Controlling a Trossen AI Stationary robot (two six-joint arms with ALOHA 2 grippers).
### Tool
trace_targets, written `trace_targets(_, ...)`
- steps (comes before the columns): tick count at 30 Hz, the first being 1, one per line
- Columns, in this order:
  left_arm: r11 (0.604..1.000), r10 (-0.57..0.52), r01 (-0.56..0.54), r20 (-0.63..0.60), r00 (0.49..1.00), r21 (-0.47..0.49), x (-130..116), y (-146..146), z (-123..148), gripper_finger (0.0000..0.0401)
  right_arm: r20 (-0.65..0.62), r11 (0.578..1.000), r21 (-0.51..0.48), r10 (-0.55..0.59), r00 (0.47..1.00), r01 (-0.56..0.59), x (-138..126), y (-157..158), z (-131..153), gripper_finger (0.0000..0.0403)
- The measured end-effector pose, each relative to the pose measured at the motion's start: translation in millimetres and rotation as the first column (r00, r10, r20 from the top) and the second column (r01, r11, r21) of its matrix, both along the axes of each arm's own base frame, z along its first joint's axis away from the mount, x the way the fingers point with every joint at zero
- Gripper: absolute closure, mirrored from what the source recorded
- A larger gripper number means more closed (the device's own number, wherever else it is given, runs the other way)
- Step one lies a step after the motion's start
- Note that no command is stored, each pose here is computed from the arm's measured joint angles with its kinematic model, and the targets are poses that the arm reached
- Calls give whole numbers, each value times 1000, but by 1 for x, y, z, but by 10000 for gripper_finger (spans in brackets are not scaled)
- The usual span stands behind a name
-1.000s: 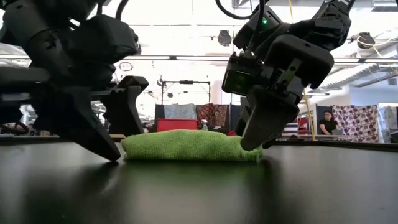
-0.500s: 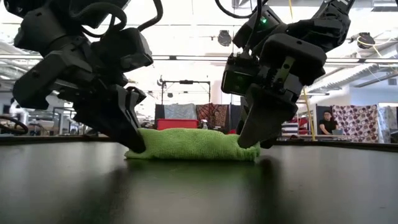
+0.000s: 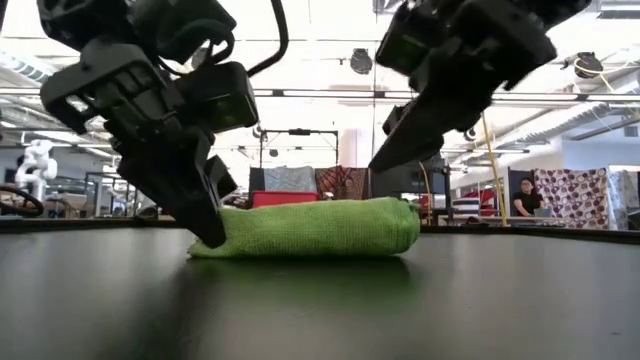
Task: Roll towel
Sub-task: Roll the green microfiber cloth
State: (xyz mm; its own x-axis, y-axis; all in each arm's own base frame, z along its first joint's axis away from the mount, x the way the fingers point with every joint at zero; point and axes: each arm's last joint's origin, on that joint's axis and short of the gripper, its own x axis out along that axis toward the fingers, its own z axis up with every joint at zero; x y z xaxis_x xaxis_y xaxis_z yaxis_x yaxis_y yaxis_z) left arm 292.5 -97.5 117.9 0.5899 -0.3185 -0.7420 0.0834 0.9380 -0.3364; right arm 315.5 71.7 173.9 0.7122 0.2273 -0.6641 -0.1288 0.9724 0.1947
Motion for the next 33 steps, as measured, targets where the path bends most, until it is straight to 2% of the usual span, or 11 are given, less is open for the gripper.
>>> trace_targets(5,996,8,-10,-33,999,-84,3,11,0,389,26,980,-191,59,998,-53,-10,29,-1,192)
trace_targets(8,992,28,-34,-55,998,-120,4,17,0,389,62,936,-350,72,995,-46,-16,45,0,200)
trace_targets(10,988,42,-51,-67,997,-143,5,21,0,389,74,908,-417,81,994,-43,-19,52,0,204)
trace_targets(18,971,71,-93,-107,992,-221,8,39,-1,389,23,879,-465,134,991,-108,-18,68,-25,207)
trace_targets(23,948,81,-123,-150,985,-293,10,50,-5,388,78,837,-542,132,988,-69,-11,74,-30,207)
trace_targets(27,922,56,-127,-198,979,-366,13,55,-15,388,73,807,-588,127,989,-60,-9,73,-37,207)
trace_targets(33,895,61,-147,-209,976,-422,17,62,-20,388,55,797,-600,131,990,-72,-7,71,-44,207)
